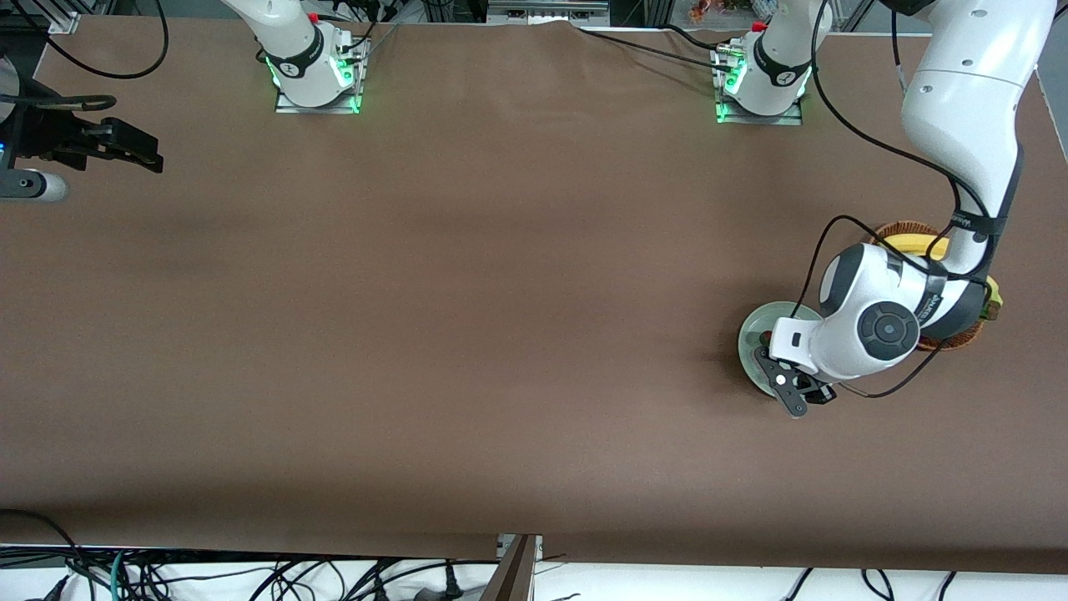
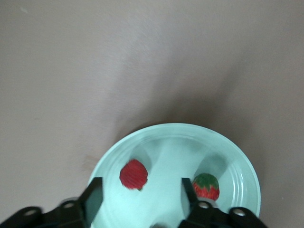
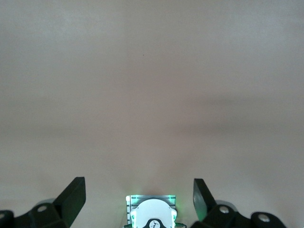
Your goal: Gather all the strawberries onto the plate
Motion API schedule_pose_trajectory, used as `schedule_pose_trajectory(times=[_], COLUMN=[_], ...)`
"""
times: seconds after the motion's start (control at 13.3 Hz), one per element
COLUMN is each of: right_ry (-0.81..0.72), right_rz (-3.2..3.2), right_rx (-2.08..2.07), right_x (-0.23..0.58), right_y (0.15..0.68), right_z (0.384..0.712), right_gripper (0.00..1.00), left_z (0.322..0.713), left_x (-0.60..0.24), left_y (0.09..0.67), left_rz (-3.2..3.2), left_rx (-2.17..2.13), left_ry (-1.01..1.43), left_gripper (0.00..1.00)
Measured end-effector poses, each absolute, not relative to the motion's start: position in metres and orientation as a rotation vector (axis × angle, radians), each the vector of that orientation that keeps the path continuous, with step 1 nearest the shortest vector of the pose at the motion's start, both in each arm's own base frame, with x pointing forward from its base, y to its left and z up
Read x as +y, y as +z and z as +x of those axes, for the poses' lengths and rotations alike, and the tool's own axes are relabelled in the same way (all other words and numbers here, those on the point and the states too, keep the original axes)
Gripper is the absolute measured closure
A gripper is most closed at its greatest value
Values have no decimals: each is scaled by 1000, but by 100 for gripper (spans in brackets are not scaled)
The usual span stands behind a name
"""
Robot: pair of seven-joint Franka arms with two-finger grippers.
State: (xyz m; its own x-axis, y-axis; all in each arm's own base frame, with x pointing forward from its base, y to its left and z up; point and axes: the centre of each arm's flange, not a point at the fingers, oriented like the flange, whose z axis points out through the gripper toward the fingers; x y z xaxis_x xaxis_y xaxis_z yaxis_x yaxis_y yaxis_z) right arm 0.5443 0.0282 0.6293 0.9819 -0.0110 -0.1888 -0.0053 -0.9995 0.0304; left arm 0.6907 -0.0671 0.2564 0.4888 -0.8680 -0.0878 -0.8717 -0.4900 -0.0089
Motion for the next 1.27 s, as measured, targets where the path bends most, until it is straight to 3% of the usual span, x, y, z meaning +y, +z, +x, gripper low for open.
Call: schedule_pose_trajectory(times=[0.15,0.52,0.82,1.05,1.27], right_ry=[-296,-297,-296,-296,-296], right_rz=[3098,3098,3098,3098,3098], right_rx=[-13,-13,-13,-13,-13], right_x=[28,28,28,28,28], right_y=[629,629,629,629,629], right_z=[544,545,545,545,545], right_gripper=[0,0,0,0,0], left_z=[692,681,648,635,608], left_x=[-67,-54,-52,-40,-18], left_y=[301,430,526,582,597], left_rz=[-2720,-2884,-2924,-3015,-3121], left_rx=[1487,1217,956,625,218], left_ry=[136,310,348,159,-12], left_gripper=[0,0,0,0,0])
